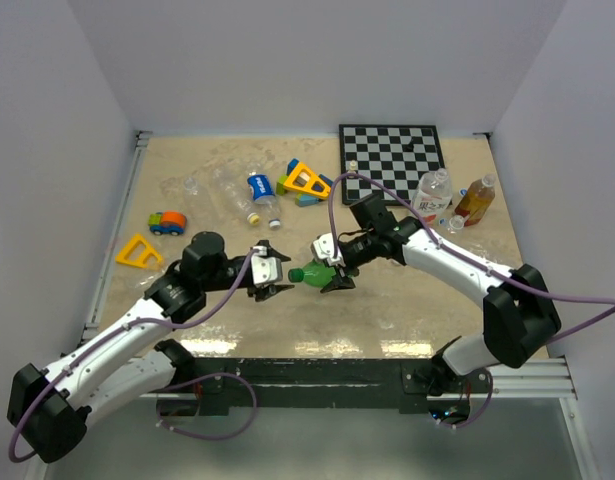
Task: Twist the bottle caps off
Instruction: Unscrew the bottle cap from the plastic bottle.
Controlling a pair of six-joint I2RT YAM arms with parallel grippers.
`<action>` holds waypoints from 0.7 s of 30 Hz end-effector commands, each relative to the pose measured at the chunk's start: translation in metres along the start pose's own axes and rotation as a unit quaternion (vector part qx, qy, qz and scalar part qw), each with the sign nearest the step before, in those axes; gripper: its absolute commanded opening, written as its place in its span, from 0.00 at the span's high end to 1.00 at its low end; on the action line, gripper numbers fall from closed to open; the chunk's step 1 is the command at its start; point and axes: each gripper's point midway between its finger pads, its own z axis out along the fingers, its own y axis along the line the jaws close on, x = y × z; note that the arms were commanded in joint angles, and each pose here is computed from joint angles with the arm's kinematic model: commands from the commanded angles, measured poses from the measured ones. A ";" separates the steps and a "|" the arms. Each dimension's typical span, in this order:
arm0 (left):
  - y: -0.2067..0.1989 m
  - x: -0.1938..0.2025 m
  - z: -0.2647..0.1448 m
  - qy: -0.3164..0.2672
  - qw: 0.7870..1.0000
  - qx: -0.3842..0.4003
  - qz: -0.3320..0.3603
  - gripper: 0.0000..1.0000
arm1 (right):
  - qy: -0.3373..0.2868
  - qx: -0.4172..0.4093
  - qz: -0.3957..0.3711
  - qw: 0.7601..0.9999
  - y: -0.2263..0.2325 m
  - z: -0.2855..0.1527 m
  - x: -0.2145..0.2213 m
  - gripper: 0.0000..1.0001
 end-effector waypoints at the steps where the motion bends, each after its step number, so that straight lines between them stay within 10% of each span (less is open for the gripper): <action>1: 0.008 -0.042 0.002 -0.063 0.997 0.009 0.041 0.41 | -0.009 0.004 -0.016 1.000 -0.007 -0.003 -0.010 1.00; 21: 0.000 -0.036 0.010 -0.038 0.998 0.044 -0.029 0.81 | -0.008 0.004 -0.016 1.000 -0.007 -0.004 -0.011 1.00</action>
